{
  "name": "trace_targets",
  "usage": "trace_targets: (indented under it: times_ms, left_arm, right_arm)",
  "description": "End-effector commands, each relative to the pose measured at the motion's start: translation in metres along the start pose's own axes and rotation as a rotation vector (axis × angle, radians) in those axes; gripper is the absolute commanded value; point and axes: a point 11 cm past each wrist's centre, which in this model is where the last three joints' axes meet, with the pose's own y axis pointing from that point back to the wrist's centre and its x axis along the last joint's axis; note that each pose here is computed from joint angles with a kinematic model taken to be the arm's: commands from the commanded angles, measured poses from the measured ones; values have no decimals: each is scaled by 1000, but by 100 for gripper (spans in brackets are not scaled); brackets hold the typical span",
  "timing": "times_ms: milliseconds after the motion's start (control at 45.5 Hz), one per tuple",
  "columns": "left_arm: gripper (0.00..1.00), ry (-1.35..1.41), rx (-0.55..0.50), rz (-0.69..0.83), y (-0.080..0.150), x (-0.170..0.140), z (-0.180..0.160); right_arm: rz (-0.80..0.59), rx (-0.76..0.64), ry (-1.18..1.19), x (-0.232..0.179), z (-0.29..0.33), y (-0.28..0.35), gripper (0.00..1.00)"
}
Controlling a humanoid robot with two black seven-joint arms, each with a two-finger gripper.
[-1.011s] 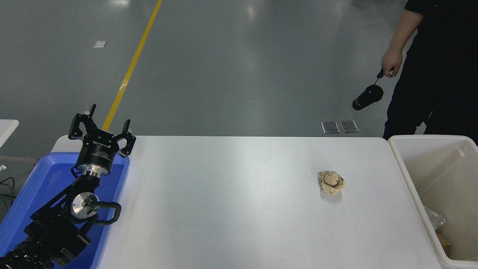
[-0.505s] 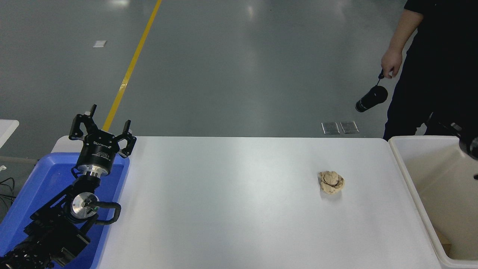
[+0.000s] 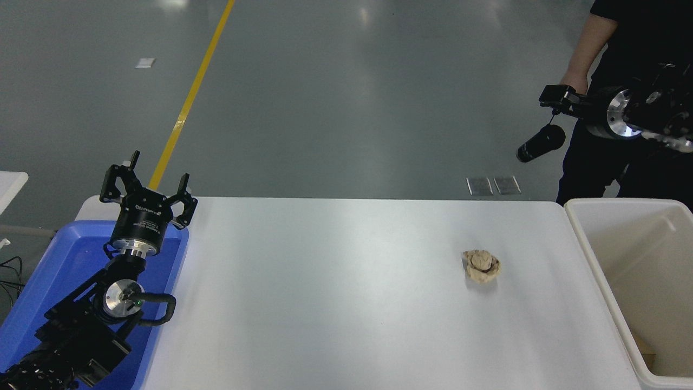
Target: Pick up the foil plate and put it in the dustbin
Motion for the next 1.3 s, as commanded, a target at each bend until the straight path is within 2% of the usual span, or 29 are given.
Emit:
trace_targets:
  times_ms: [0, 132, 286, 549, 791, 1055, 1275]
  left_arm:
    - [98, 0, -1, 3, 0, 1, 0]
    - [98, 0, -2, 3, 0, 1, 0]
    - [98, 0, -2, 3, 0, 1, 0]
    - [98, 0, -2, 3, 0, 1, 0]
    - [98, 1, -3, 4, 0, 1, 0]
    - [98, 2, -4, 4, 0, 1, 1]
    - [98, 0, -4, 5, 0, 1, 1]
  right_arm:
    - [-204, 23, 39, -19, -33, 50, 100]
    - [-334, 26, 53, -47, -40, 70, 100]
    - [-422, 31, 76, -68, -50, 94, 100]
    - [-485, 53, 175, -86, -86, 127, 100]
    - [-544, 74, 289, -111, -125, 130, 100]
    - [-614, 63, 360, -135, -140, 127, 100]
    - [-727, 43, 309, -146, -136, 135, 100]
